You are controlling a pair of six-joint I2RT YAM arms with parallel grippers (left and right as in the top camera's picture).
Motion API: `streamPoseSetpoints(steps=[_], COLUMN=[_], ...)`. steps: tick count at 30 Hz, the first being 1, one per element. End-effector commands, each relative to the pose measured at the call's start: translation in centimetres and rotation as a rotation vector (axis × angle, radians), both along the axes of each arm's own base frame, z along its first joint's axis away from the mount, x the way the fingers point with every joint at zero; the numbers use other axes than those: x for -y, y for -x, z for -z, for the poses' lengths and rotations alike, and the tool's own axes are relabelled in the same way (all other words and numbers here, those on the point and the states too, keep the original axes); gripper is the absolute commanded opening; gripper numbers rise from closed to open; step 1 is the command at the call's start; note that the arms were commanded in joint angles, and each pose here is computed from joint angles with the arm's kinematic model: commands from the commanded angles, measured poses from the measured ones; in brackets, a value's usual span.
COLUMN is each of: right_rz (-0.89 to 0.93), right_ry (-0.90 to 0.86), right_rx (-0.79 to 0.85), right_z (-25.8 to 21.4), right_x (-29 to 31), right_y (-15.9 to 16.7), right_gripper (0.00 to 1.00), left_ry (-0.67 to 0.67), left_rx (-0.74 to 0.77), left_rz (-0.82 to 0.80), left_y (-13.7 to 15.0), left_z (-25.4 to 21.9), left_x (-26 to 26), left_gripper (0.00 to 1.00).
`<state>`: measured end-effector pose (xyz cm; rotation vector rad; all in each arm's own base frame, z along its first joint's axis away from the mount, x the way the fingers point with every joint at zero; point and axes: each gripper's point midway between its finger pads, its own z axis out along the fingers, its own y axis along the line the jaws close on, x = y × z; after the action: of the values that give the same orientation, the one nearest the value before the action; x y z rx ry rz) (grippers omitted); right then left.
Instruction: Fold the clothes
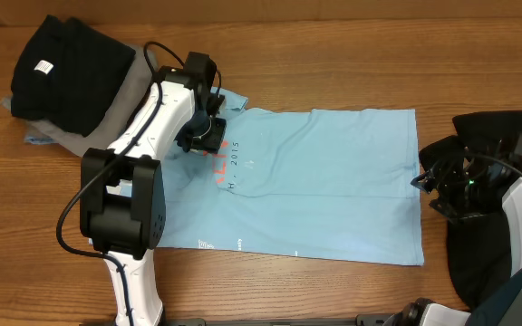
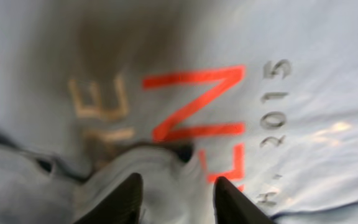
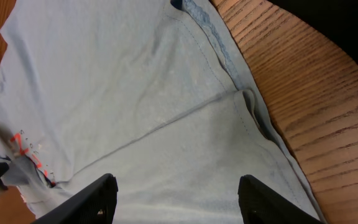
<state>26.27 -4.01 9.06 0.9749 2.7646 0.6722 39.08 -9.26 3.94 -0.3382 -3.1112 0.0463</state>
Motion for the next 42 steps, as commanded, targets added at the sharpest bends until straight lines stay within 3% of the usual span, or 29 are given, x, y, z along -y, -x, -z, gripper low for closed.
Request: streamPoseSetpoints(steps=[1,3,7,15,19,22,24,25,27,28,42], right_rz=[-0.007,-0.007,-0.007,-0.007,-0.007,-0.006,-0.006,-0.006,-0.006,-0.006,-0.007], right_ry=[0.006,0.006,0.006,0.008,0.015,0.018,0.018,0.018,0.018,0.017,0.018], right_rx=[0.022,0.023,0.023,0.029,0.043,0.050,0.050,0.049,0.049,0.049,0.050], right_z=[-0.6,-0.6,-0.6,-0.6,-0.6,-0.7,-0.7,-0.7,-0.7,-0.7,-0.7], right_x=[0.1,0.1,0.1,0.1,0.3,0.3,0.3,0.3,0.3,0.3,0.3], right_y=[-0.6,-0.6,-0.6,-0.7,-1.1,-1.2,-1.2,-1.2,-1.2,-1.2,-1.2], right_gripper=[0.66,0.67,0.68,0.68,0.68,0.68,0.68,0.68,0.68,0.68,0.68], left_ry=[-0.114,-0.144,-0.152,0.071,0.197,0.161,0.114,0.091,0.049,0.043,-0.029], left_rx=[0.017,0.008,0.011,0.011,0.044,0.066,0.087,0.096,0.100,0.103,0.183], left_rz=[-0.041,-0.075,-0.218,-0.318,-0.260,-0.251,-0.253,-0.253,-0.258,-0.264,-0.373], left_y=[-0.9,-1.0,-1.5,-1.7,-2.0,-2.2,-2.5,-2.6,-2.6,-2.7,-5.2], left_z=[-1.5,-2.6,-4.0,-0.5,1.8,2.7,3.0,3.2,3.2,3.2,-1.0], left_x=[-3.4,-5.1,-8.8,-11.1,-9.4,-9.9,-10.7,-11.1,-11.8,-12.0,-13.6], left_gripper=[0.34,0.36,0.51,0.56,0.56,0.57,0.50,0.42,0.13,0.06,0.04])
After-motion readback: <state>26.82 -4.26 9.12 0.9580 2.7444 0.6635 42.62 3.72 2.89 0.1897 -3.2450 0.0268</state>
